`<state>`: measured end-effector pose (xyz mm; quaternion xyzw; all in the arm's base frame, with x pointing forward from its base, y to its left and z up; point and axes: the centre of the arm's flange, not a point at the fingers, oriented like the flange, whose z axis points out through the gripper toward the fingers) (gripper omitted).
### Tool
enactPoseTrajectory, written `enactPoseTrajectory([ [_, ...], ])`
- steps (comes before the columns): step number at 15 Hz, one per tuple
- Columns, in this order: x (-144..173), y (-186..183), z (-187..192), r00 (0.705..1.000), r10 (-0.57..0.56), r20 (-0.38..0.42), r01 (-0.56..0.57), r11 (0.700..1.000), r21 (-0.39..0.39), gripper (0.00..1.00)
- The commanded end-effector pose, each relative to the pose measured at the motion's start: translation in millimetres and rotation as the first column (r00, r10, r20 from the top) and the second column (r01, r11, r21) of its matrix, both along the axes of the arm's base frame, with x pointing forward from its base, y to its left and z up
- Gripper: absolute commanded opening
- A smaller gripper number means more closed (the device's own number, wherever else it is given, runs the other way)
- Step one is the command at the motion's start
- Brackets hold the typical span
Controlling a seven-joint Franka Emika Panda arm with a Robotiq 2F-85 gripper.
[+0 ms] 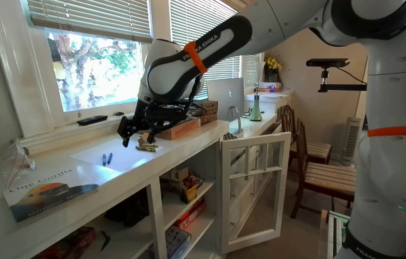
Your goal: Use the blue crayon to color the paper
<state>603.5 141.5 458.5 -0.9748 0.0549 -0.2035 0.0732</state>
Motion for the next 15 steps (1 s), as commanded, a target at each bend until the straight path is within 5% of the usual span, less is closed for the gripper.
enactPoseTrajectory([
  [1,31,9,-5,1.0,-0.013,-0.011,0.013,1.0,-0.003,1.0],
  [7,54,11,-8,0.999,-0.046,-0.013,0.045,0.998,-0.034,1.0],
  [15,75,15,-9,0.993,-0.035,-0.114,0.031,0.999,-0.042,1.0],
])
